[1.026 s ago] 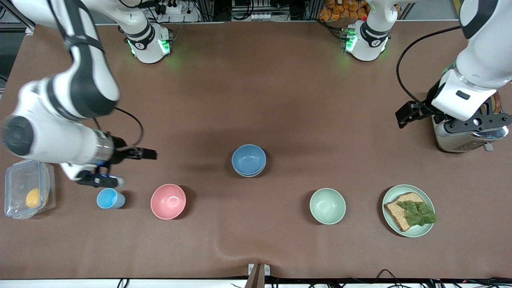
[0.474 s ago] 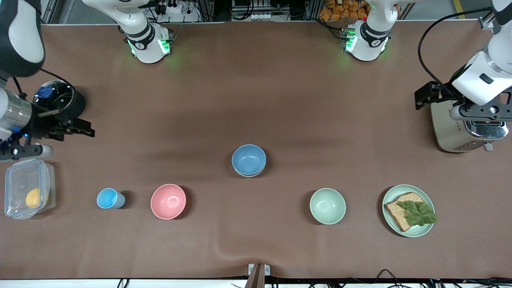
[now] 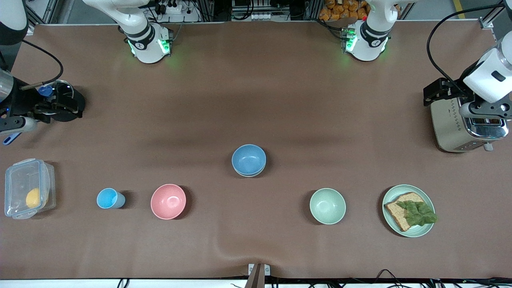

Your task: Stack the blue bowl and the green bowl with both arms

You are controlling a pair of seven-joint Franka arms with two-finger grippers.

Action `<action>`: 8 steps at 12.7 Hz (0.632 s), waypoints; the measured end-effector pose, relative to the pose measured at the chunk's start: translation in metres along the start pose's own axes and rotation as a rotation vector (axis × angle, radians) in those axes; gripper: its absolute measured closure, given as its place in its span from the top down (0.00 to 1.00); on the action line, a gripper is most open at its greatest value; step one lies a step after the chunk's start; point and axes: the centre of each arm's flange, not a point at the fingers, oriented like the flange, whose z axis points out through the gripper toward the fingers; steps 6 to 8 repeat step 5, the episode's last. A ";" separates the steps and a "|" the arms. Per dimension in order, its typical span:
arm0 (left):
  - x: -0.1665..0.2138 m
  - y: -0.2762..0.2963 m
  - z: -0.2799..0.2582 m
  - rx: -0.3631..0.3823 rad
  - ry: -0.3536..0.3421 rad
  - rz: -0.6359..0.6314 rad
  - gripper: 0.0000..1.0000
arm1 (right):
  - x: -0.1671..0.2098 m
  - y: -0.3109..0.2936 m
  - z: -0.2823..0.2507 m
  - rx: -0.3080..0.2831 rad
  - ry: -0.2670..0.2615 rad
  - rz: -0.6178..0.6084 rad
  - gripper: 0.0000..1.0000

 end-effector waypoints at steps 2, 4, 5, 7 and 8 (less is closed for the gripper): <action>-0.001 -0.001 0.001 0.000 -0.008 -0.003 1.00 | 0.000 0.000 0.002 0.000 -0.005 0.001 1.00; -0.001 -0.005 0.001 0.000 -0.010 -0.008 1.00 | 0.000 0.000 0.003 -0.008 -0.007 0.002 1.00; -0.002 -0.006 0.000 0.000 -0.011 -0.012 1.00 | 0.000 0.001 0.003 -0.015 -0.009 0.001 1.00; -0.002 -0.006 0.000 0.000 -0.011 -0.012 1.00 | 0.000 0.001 0.003 -0.015 -0.009 0.001 1.00; -0.002 -0.006 0.000 0.000 -0.011 -0.012 1.00 | 0.000 0.001 0.003 -0.015 -0.009 0.001 1.00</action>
